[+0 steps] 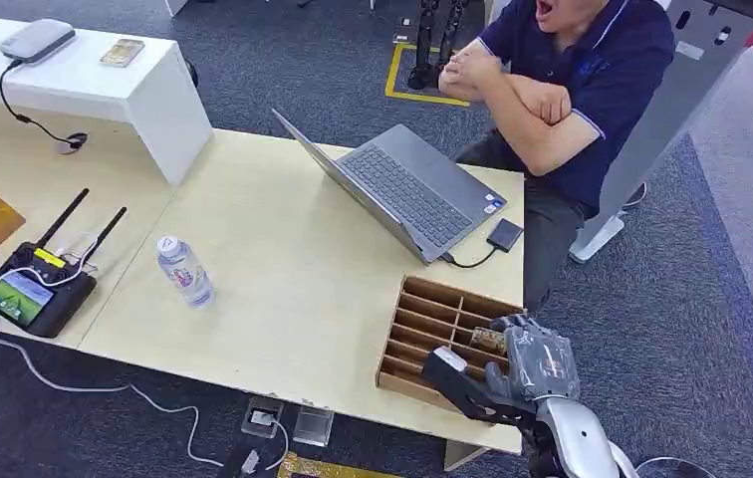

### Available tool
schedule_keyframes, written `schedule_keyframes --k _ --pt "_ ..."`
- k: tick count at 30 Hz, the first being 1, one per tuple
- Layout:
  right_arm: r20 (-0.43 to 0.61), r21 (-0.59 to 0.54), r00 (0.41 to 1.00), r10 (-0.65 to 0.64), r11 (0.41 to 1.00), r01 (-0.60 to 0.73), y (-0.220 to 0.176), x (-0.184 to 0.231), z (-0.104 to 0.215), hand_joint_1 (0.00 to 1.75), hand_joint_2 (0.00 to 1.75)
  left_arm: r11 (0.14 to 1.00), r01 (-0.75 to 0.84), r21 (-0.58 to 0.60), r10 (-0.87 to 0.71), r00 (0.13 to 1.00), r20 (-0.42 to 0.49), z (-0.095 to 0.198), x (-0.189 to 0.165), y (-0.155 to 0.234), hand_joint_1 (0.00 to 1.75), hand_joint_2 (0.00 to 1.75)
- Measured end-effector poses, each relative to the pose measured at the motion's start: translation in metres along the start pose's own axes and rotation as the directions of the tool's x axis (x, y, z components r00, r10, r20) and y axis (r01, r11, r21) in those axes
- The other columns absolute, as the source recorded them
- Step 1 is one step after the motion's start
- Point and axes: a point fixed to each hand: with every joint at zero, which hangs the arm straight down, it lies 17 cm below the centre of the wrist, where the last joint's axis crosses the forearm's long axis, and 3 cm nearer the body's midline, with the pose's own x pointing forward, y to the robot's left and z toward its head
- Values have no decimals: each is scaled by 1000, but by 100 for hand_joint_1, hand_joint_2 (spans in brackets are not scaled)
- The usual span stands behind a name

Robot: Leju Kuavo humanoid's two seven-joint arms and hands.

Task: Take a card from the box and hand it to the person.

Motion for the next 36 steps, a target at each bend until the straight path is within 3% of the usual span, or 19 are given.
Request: schedule_keyframes --k 16,24,36 --pt "2 5 1000 1 1000 -1 -1 -1 -7 94 175 1000 10 -7 -10 1000 -2 0 -1 -4 0 0" --pt "4 -1 1000 -4 1000 4 -3 2 -11 129 175 1000 8 -26 -8 1000 -5 1 -1 -5 0 0" --pt "8 -1 1000 -7 1000 7 -4 2 -12 140 175 1000 10 -8 -10 1000 -5 0 -1 -4 0 0"
